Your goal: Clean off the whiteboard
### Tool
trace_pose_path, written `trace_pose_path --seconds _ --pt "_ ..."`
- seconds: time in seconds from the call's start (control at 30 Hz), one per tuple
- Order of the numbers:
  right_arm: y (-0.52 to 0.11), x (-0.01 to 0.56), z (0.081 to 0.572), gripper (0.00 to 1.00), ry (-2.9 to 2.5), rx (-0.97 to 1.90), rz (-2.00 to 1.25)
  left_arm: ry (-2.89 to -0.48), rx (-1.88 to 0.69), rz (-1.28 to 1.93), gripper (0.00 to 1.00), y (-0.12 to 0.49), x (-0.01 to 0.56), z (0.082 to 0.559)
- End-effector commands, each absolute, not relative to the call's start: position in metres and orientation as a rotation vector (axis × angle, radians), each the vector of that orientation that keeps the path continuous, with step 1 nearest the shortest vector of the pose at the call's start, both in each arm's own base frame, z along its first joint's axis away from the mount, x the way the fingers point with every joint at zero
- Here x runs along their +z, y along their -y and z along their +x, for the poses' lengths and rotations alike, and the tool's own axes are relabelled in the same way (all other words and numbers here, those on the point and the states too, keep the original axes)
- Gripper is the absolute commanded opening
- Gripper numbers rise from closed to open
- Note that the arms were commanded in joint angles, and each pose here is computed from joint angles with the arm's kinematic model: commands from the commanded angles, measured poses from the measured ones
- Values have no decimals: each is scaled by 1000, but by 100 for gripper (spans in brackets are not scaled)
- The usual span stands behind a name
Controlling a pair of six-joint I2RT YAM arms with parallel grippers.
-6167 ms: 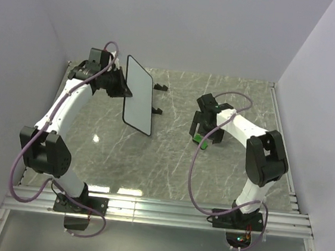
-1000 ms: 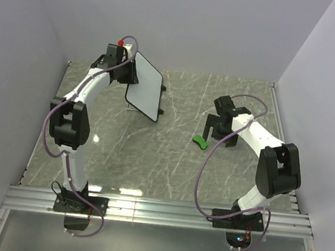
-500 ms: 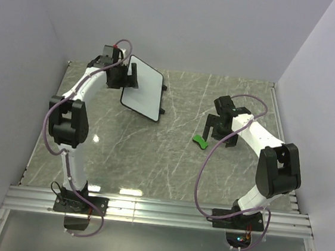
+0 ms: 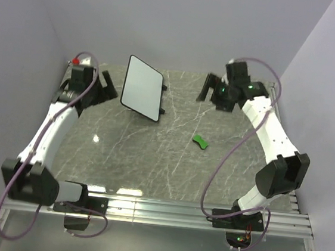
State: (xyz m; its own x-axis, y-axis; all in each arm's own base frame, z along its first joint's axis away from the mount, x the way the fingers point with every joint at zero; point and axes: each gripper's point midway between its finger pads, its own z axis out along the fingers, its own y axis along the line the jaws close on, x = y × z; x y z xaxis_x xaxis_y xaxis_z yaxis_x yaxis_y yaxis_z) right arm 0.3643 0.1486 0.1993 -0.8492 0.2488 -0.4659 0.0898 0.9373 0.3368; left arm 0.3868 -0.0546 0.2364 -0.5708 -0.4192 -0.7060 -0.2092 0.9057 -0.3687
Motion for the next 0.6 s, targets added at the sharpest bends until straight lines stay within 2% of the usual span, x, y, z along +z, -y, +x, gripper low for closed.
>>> trace_pose_path --seconds 0.0,0.13,0.23,0.4,0.57 --pt "-188 329 366 100 -2287 791 103 -2174 -313 -596 98 48 227 346" --pt "-205 430 359 100 -1968 1005 48 -2080 -336 -610 99 43 252 327" --pt "-211 455 349 100 -1865 1094 12 -2035 -307 -593 99 37 268 321" --pt "-210 456 331 100 -1852 1125 -3 -2020 -273 -564 99 32 286 314" --pt "-198 441 330 100 -1871 1031 41 -1993 -265 -534 99 30 298 313"
